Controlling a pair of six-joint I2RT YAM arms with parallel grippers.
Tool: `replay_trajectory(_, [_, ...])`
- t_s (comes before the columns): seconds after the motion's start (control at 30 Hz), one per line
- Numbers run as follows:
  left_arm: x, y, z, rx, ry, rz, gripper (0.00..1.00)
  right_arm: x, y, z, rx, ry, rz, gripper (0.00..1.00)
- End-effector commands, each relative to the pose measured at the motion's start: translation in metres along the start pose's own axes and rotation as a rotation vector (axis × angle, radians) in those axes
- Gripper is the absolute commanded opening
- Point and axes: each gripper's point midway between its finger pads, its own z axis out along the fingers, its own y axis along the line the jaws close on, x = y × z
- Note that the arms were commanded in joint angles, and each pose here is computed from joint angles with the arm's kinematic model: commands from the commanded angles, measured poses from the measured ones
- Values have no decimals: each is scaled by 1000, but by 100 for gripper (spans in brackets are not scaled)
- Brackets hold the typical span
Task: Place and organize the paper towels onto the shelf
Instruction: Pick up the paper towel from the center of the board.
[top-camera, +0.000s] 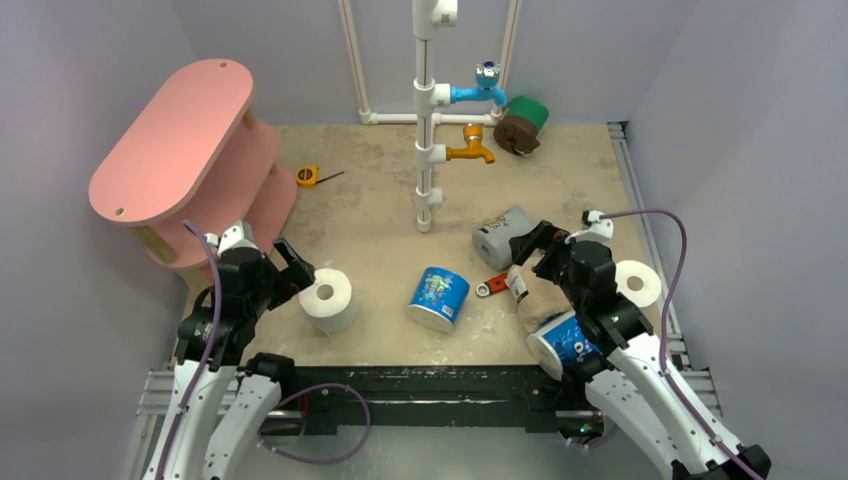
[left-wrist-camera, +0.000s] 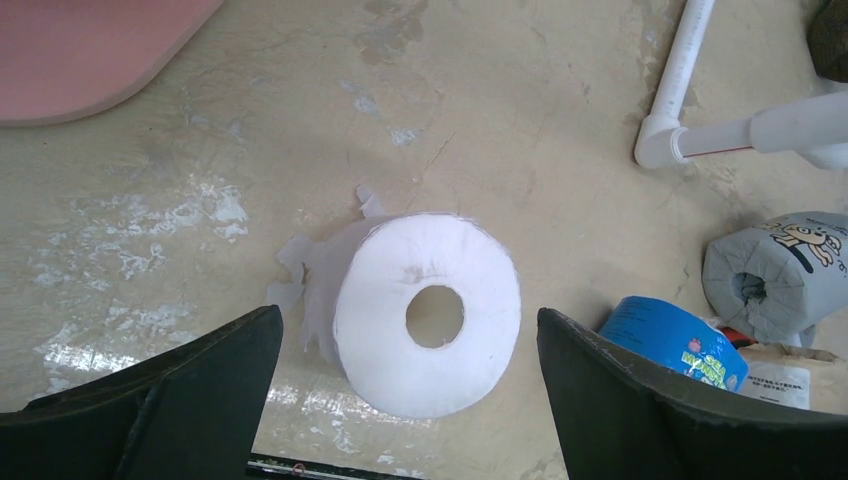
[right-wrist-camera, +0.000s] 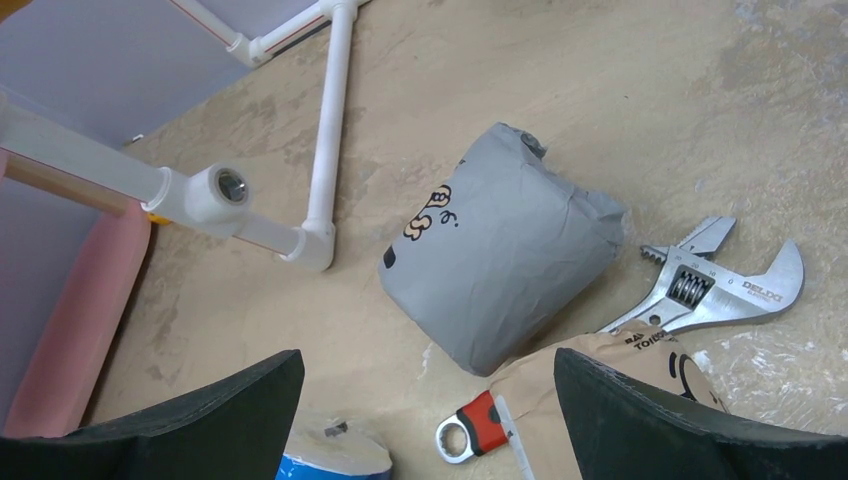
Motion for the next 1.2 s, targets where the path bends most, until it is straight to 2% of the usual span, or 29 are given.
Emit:
replay_trajectory(0.0, [-10, -4, -5, 27, -51, 24, 97, -10, 11, -2, -43, -21, -19, 99])
replay_trajectory(0.27, [-17, -14, -18, 101, -84, 91, 93, -10, 11, 0, -41, -20, -42, 99])
replay_trajectory(0.4, [-9, -21, -21, 133, -57, 128, 92, -9, 16, 0, -69, -10, -54, 99])
replay_trajectory(0.67, [14, -2, -9, -45, 46, 161, 92, -3, 20, 4, -84, 33, -67, 99])
replay_trajectory(0.83, [6, 5, -10, -114, 26, 165, 92, 0, 17, 4, -72, 39, -69, 99])
replay_trajectory(0.93, [6, 9, -6, -181, 67, 197, 92, 0, 15, 3, -61, 46, -79, 99])
replay_trajectory(1.17, [28, 3, 14, -196, 177, 225, 90, 4, 12, 4, -53, 61, -88, 99])
